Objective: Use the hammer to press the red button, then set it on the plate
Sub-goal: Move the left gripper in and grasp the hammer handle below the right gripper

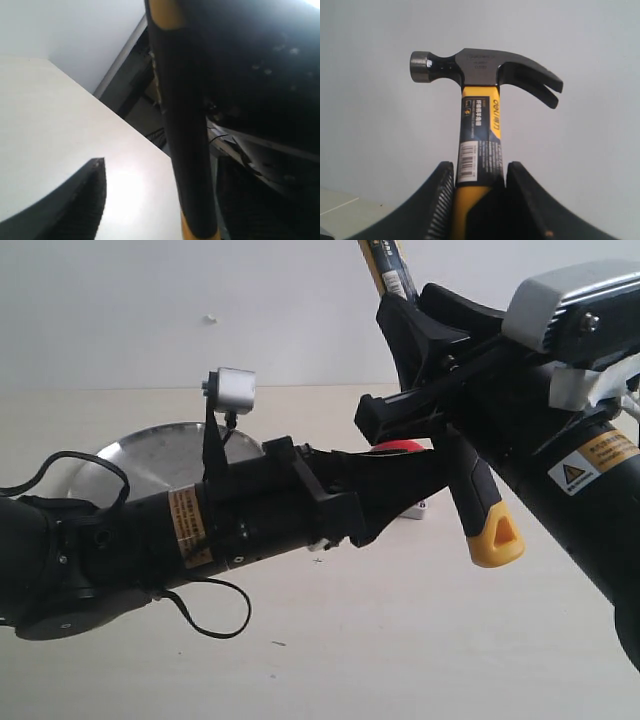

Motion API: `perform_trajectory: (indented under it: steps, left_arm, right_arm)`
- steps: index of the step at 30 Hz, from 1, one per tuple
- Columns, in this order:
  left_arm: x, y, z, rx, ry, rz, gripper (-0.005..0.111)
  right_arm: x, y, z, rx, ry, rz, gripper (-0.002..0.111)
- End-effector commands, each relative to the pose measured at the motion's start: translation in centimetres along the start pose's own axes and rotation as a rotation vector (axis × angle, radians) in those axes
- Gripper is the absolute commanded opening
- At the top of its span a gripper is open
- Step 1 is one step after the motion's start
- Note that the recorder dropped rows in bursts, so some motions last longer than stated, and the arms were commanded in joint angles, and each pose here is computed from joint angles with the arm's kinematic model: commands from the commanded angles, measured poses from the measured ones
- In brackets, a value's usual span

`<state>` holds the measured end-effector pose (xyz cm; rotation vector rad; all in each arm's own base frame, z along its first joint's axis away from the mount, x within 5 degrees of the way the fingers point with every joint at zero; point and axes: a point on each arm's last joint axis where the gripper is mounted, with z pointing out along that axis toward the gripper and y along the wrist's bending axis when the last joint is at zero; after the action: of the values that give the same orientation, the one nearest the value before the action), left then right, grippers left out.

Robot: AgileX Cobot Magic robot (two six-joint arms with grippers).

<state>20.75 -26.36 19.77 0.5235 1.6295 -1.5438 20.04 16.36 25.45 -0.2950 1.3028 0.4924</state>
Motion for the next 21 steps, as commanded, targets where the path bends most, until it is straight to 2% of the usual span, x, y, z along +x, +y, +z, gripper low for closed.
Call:
perform_trajectory:
  steps: [1, 10, 21]
  left_arm:
    - [0.2, -0.3, 0.5, -0.041, -0.025, 0.005, 0.062]
    - [1.0, -1.5, 1.3, -0.038, -0.052, -0.019, 0.062]
    - [-0.3, -2.7, 4.2, -0.061, -0.045, 0.036, 0.062]
  right_arm:
    - [-1.6, 0.1, 0.2, -0.004, -0.117, 0.003, 0.000]
    - [-1.6, 0.1, 0.2, -0.004, -0.117, 0.003, 0.000]
    - [-1.6, 0.1, 0.2, -0.004, -0.117, 0.006, 0.000]
